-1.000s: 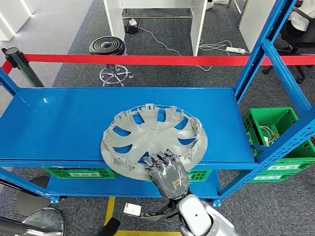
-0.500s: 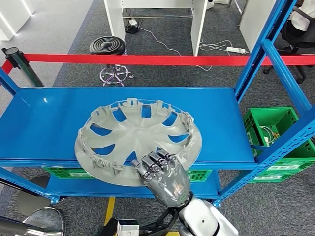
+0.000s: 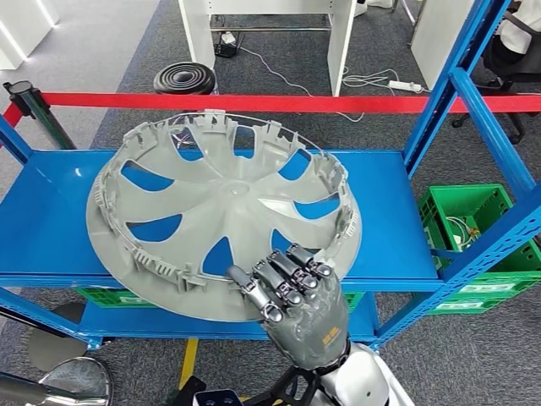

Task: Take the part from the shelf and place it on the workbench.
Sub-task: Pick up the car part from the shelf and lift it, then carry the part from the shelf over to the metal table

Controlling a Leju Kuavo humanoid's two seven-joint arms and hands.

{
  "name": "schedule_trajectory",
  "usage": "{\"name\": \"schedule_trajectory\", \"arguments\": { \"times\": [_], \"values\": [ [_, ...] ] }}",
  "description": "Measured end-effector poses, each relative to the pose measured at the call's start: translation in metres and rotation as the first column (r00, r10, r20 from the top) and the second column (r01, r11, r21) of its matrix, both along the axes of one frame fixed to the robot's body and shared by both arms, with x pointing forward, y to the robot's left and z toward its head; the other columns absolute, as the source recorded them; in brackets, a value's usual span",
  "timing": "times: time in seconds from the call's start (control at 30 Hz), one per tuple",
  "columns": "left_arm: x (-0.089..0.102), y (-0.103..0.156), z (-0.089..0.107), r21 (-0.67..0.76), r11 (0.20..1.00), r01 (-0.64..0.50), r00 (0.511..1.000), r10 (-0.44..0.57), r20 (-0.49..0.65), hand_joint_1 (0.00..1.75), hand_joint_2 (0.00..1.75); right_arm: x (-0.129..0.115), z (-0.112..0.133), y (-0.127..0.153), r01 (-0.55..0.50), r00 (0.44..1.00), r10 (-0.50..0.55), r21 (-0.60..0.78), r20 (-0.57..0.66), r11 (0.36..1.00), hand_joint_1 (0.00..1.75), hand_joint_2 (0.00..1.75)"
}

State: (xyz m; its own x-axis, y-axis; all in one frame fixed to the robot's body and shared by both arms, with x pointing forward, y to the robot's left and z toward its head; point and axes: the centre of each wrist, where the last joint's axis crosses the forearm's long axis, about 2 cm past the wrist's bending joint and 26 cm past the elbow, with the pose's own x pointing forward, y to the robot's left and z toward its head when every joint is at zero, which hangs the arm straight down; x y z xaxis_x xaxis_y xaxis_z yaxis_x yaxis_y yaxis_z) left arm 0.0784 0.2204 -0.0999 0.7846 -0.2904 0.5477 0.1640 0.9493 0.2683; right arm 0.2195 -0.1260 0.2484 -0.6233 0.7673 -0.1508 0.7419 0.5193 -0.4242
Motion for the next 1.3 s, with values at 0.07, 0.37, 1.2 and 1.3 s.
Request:
{"name": "schedule_trajectory", "arguments": {
  "times": [0.07,0.37,1.2,1.3],
  "values": [
    [0.0,0.0,0.0,0.0,1.0,0.003,1.0,-0.003,0.0,0.0,1.75,-0.001,0.001,0.0,0.001,1.0,-0.001,0.005,0.0,1.0,1.75,1.75],
    [0.0,0.0,0.0,0.001,1.0,0.005,1.0,-0.005,0.0,0.0,1.75,-0.003,0.002,0.0,0.002,1.0,-0.002,0.015,0.0,1.0,1.75,1.75],
    [-0.001,0.001,0.0,0.012,1.0,0.004,0.999,-0.003,-0.037,0.0,1.75,0.0,-0.016,0.005,0.048,0.992,-0.042,0.051,-0.123,0.998,1.75,1.75],
    [-0.001,0.001,0.0,0.018,1.0,0.006,0.999,-0.005,-0.041,0.0,1.75,0.001,-0.02,0.006,0.05,0.989,-0.044,0.043,-0.139,0.998,1.75,1.75]
  ]
}}
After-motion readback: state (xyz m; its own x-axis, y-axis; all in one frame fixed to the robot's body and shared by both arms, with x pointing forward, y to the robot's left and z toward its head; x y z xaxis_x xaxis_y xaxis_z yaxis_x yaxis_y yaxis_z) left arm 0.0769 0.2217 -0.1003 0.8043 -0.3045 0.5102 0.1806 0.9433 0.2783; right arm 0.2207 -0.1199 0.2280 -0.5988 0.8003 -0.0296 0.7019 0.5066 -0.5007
